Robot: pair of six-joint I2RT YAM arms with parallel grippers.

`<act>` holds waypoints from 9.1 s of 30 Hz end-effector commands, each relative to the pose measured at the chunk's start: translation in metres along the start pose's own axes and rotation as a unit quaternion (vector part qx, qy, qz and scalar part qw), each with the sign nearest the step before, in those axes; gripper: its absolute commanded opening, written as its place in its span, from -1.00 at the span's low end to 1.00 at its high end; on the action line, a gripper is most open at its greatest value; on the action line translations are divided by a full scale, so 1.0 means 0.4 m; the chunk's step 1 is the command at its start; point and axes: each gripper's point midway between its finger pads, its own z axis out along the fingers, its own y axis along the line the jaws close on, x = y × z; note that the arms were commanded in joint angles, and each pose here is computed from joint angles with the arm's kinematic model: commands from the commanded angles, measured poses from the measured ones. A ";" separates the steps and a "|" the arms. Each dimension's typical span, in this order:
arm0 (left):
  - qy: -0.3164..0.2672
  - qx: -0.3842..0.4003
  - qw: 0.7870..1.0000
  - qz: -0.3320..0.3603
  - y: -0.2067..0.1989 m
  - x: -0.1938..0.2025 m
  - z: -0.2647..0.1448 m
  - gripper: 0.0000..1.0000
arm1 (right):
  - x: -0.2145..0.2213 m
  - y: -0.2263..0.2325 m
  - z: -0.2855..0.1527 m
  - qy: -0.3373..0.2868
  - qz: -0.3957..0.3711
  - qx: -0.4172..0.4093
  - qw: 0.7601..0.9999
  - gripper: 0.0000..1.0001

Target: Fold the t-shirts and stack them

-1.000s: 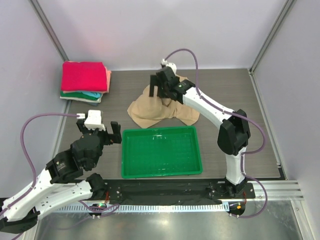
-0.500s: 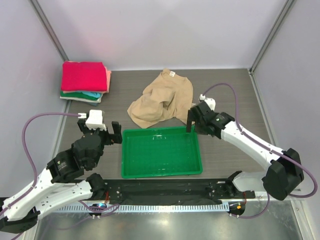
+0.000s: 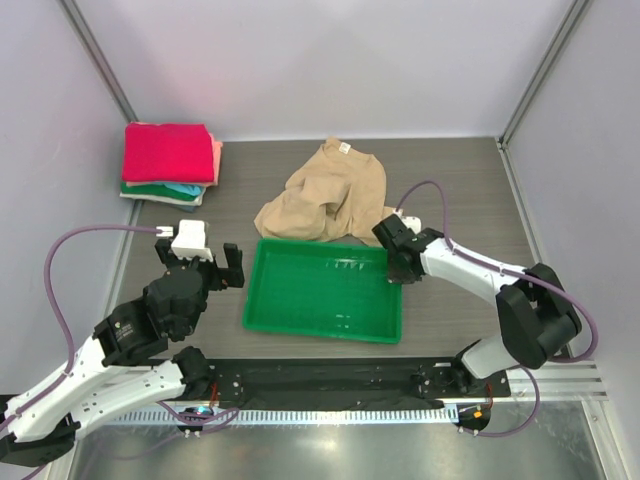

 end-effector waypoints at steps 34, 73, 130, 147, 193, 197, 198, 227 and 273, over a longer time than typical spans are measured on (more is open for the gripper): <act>0.011 0.036 0.999 -0.009 -0.054 0.001 0.011 1.00 | -0.136 -0.758 -0.173 -0.172 0.563 0.150 0.794 -0.98; 0.007 -0.016 1.000 0.007 -0.005 0.000 0.015 0.99 | -0.748 -0.215 0.180 -0.128 0.255 0.055 0.957 0.99; 0.242 0.001 0.964 -0.106 -0.265 0.287 0.379 1.00 | -0.408 -0.005 0.072 -0.063 0.147 -0.135 0.978 0.66; 0.371 -0.088 0.915 -0.131 -0.239 0.498 0.589 0.85 | -0.372 0.034 0.271 0.000 0.188 -0.155 0.970 0.16; 0.369 -0.190 0.884 -0.216 0.096 0.497 0.240 0.70 | -0.472 -0.113 -0.003 -0.125 0.279 -0.196 0.932 -0.98; 0.358 -0.236 0.880 -0.203 0.136 0.508 0.241 0.69 | -0.487 -0.117 -0.037 -0.141 0.276 -0.200 0.929 -0.98; 0.342 -0.239 0.886 -0.204 0.143 0.487 0.243 0.69 | -0.477 -0.120 -0.041 -0.136 0.276 -0.194 0.932 -0.98; 0.363 -0.220 0.873 -0.241 0.127 0.557 0.218 0.58 | -0.354 -0.255 0.147 -0.098 0.277 0.004 0.956 0.78; 0.330 -0.114 0.908 -0.231 0.186 0.069 0.283 -0.99 | -0.580 -0.234 -0.370 -0.271 0.279 -0.141 0.911 -0.98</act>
